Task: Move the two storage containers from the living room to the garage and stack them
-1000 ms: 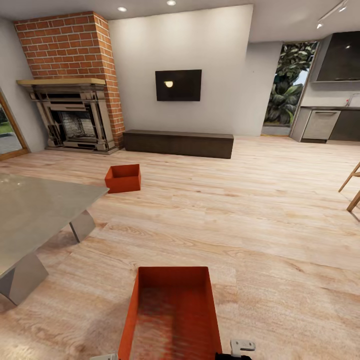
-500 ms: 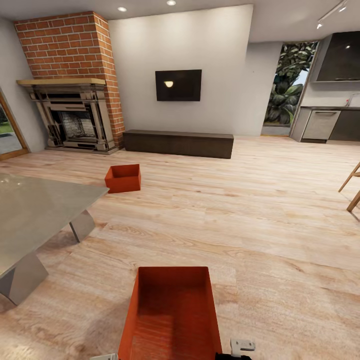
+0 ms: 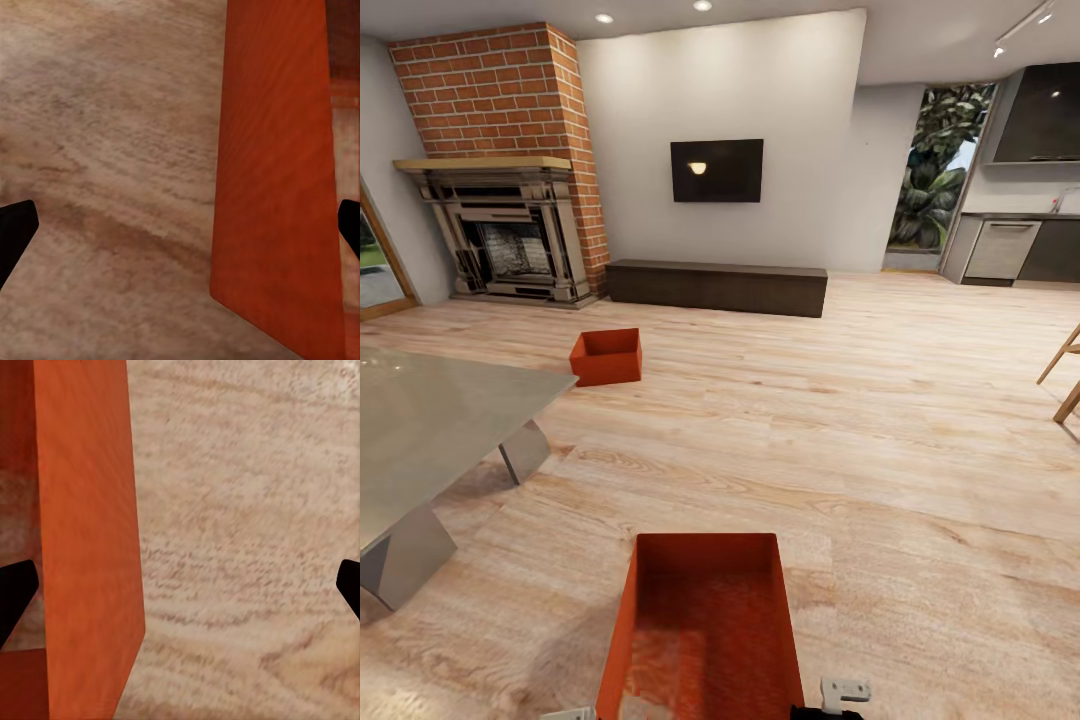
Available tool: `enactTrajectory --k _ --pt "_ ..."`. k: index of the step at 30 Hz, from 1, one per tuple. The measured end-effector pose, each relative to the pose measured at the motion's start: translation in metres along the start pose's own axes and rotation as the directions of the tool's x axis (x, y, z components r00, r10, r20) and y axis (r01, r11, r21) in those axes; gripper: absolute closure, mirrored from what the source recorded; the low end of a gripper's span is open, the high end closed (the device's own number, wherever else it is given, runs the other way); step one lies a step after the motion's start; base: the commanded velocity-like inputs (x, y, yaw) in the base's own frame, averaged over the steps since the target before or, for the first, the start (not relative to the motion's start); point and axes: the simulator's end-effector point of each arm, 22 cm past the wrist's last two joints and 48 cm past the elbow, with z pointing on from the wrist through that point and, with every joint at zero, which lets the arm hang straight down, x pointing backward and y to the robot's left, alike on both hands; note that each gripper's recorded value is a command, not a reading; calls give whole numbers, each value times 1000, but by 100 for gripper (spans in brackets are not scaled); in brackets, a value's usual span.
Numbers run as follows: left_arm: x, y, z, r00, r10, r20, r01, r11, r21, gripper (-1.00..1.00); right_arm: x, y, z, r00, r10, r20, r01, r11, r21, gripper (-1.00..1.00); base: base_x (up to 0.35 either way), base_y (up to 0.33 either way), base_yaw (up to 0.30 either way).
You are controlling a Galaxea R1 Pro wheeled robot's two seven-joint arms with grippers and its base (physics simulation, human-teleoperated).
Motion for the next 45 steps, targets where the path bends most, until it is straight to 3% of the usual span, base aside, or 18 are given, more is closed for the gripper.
enactTrajectory --k 13,25,45 --pt "1 -6 0 1000 -5 -1 5 1000 6 -100 0 1 0 1000 -3 0 3 1000 -2 -100 0 0 0" --pt "2 -12 0 1000 -8 -2 8 1000 13 -100 -2 11 -1 997 -71 14 71 997 -26 -100 0 0 0" --pt "2 -12 0 1000 -8 -2 8 1000 14 -100 -3 12 -1 997 -78 16 79 997 -28 -100 0 0 0"
